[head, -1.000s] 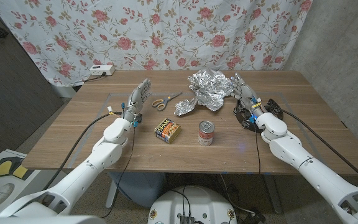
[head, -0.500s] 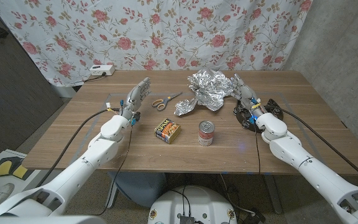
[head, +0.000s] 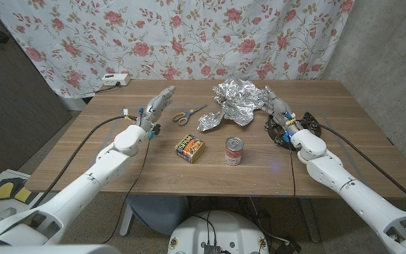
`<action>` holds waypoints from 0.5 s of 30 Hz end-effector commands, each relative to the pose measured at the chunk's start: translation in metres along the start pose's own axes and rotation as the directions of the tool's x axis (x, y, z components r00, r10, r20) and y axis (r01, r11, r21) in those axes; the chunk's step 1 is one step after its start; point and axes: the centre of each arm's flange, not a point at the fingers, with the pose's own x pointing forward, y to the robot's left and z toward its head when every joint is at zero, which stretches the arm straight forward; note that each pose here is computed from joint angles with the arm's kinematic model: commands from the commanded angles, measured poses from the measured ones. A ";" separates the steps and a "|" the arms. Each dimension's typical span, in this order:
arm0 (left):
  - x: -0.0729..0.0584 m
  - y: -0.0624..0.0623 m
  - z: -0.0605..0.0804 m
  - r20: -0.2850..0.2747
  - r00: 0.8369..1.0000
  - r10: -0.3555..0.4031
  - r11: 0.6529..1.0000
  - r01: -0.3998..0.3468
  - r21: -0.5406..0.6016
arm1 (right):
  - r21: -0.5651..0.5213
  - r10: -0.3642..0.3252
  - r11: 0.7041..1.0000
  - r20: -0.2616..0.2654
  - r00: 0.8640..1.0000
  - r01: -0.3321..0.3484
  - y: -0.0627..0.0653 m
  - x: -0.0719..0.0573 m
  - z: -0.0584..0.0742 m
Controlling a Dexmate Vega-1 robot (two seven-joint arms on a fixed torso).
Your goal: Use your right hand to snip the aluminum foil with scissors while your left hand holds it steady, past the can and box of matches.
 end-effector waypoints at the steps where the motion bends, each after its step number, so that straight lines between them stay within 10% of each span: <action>1: -0.002 0.001 0.016 -0.012 1.000 0.016 0.992 -0.014 0.122 | -0.010 0.010 1.000 0.007 1.000 -0.010 0.000 0.001 0.001; 15: -0.004 0.002 0.027 -0.006 0.997 0.082 0.979 -0.080 0.189 | -0.024 0.021 1.000 0.025 0.999 -0.021 -0.003 0.001 0.011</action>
